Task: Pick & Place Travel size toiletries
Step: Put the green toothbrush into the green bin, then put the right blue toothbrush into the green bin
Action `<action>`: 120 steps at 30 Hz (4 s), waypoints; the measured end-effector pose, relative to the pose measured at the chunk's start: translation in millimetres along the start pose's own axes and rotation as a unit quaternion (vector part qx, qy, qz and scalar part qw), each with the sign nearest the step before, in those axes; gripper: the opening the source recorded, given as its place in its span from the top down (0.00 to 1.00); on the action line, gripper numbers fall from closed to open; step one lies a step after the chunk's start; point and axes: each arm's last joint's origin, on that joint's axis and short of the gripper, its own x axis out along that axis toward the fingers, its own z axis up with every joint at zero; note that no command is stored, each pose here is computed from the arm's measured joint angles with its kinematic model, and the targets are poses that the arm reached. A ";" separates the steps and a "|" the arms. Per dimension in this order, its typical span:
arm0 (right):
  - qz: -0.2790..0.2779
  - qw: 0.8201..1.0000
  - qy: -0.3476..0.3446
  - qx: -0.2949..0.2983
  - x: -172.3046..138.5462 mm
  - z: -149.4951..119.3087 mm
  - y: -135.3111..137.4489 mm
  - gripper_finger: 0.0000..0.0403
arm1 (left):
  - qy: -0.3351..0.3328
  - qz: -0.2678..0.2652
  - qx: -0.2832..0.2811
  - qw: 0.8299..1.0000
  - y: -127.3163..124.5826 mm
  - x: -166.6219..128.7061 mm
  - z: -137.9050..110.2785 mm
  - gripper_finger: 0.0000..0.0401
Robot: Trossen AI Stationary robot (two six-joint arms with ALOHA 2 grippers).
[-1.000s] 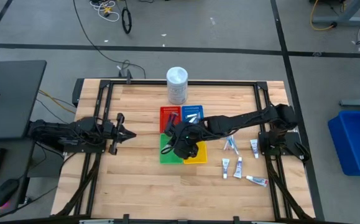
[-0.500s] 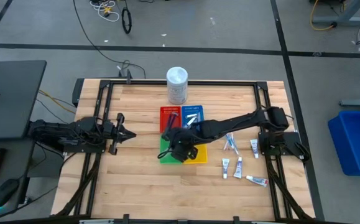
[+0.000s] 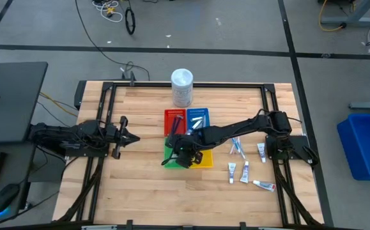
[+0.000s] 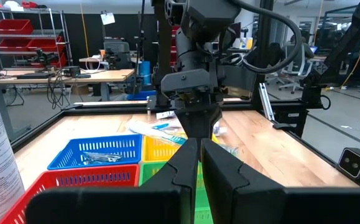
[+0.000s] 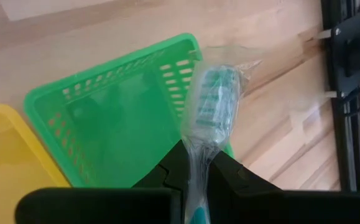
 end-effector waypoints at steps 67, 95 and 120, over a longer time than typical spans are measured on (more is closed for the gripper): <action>-0.054 0.971 -0.018 0.231 -78.5 -9.4 -19.0 0.58 | 0.000 0.000 0.000 1.000 0.0 0.0 0.0 0.93; -0.054 0.889 0.038 0.454 -126.5 -97.6 68.1 0.49 | 0.000 0.000 0.000 1.000 0.0 0.0 0.0 0.93; -0.055 0.718 0.131 0.682 -148.0 -163.6 113.4 0.39 | 0.000 0.000 0.000 1.000 0.0 0.0 0.0 0.93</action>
